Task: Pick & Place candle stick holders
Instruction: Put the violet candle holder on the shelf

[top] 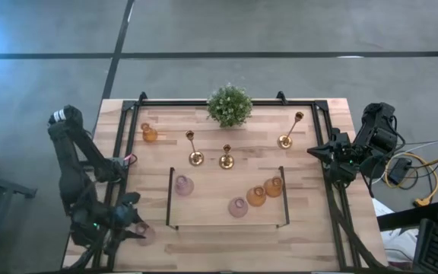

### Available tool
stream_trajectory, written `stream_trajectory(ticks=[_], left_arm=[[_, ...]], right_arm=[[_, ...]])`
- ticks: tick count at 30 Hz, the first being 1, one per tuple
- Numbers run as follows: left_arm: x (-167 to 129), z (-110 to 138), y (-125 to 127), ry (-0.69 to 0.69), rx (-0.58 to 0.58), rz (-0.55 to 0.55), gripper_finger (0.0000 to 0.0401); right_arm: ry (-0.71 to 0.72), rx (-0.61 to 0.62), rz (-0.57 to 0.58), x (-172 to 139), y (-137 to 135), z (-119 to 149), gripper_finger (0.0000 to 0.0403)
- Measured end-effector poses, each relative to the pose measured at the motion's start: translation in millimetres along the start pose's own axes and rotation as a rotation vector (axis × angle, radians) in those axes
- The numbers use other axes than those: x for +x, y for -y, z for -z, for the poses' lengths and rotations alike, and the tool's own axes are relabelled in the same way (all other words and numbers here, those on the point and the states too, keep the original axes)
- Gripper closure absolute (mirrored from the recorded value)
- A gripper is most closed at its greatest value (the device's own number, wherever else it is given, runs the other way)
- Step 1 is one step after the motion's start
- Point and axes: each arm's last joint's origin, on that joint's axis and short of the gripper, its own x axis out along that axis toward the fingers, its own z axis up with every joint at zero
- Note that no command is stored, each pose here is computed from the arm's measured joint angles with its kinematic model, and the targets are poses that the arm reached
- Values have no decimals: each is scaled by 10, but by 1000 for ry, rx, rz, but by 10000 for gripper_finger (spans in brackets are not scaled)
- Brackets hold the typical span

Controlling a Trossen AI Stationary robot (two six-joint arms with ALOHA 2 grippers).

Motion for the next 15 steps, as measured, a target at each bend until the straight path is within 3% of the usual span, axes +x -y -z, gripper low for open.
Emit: stream_trajectory(ticks=[7,15], left_arm=[[-206,-381,53,156,74,-29,268],[-207,-836,-52,254,175,-165,268]], right_arm=[[0,0,0,0,0,0,394],[0,0,0,0,0,0,394]])
